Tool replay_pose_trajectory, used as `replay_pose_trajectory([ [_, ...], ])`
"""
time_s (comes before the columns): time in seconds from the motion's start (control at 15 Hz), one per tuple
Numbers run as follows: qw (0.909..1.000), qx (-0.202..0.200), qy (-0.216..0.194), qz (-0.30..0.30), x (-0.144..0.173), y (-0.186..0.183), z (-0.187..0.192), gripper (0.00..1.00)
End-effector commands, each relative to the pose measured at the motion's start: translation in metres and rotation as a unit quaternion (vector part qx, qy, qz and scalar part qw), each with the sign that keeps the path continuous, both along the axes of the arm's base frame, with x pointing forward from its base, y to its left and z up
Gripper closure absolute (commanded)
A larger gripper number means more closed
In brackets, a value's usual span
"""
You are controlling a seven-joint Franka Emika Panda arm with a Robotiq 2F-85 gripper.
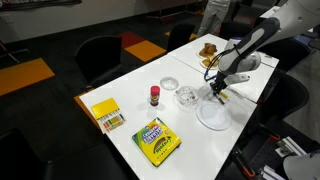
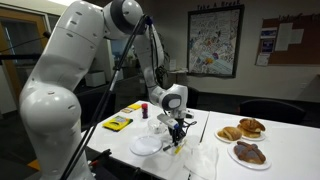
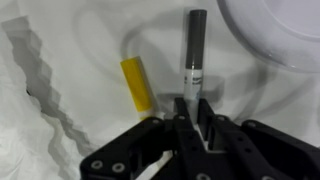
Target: Put the black marker on the white plate
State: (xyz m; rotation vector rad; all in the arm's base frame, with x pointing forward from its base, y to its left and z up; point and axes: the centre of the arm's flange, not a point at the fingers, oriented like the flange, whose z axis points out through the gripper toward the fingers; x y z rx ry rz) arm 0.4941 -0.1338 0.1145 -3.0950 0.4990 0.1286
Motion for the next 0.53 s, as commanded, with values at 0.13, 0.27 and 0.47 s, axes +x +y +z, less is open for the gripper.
replay_pose_trajectory([
  [0.13,0.9998,-0.002,0.008,0.019,-0.002,0.023,0.03,0.96],
  [0.27,0.9993,-0.003,0.005,0.036,-0.001,0.036,0.044,0.96],
  [0.47,0.997,0.01,0.008,0.076,-0.005,0.066,0.062,0.96],
])
